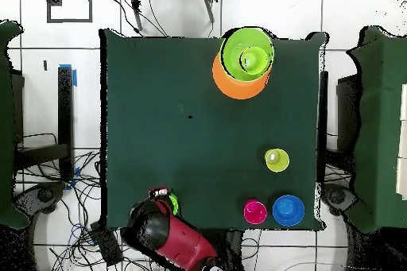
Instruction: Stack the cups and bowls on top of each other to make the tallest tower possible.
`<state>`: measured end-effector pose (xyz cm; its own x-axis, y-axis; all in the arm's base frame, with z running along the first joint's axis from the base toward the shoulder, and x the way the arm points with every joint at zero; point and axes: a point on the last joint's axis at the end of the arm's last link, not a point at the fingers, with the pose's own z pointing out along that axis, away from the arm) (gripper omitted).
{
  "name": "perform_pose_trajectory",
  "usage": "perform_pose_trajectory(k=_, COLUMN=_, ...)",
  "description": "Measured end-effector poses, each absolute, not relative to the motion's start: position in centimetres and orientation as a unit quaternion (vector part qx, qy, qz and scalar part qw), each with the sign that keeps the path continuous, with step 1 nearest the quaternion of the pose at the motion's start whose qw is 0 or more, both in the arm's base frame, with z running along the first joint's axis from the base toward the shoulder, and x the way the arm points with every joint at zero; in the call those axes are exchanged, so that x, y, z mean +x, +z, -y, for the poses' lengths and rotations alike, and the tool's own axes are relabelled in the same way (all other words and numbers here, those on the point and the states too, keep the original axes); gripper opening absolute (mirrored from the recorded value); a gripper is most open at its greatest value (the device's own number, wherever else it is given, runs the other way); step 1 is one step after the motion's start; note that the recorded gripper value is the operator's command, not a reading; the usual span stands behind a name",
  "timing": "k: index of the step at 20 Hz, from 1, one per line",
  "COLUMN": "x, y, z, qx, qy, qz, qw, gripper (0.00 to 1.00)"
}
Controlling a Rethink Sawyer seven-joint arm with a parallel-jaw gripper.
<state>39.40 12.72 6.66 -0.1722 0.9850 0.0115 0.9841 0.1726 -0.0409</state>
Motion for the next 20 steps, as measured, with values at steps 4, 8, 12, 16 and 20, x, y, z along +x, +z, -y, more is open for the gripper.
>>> perform_pose_trajectory(k=4, x=39.0, y=6.4, z=-13.3, qx=-0.639, qy=0.012, qz=0.768, qw=0.026, gripper=1.0)
perform_pose_trajectory(k=8, x=38.9, y=6.3, z=-13.7, qx=-0.637, qy=0.01, qz=0.771, qw=0.029, gripper=1.0)
perform_pose_trajectory(k=12, x=38.7, y=5.9, z=-14.0, qx=-0.635, qy=0.011, qz=0.772, qw=0.034, gripper=1.0)
perform_pose_trajectory(k=16, x=38.0, y=4.5, z=-14.0, qx=-0.632, qy=0.017, qz=0.774, qw=0.036, gripper=1.0)
perform_pose_trajectory(k=20, x=37.2, y=2.6, z=-13.8, qx=-0.628, qy=0.022, qz=0.777, qw=0.033, gripper=1.0)
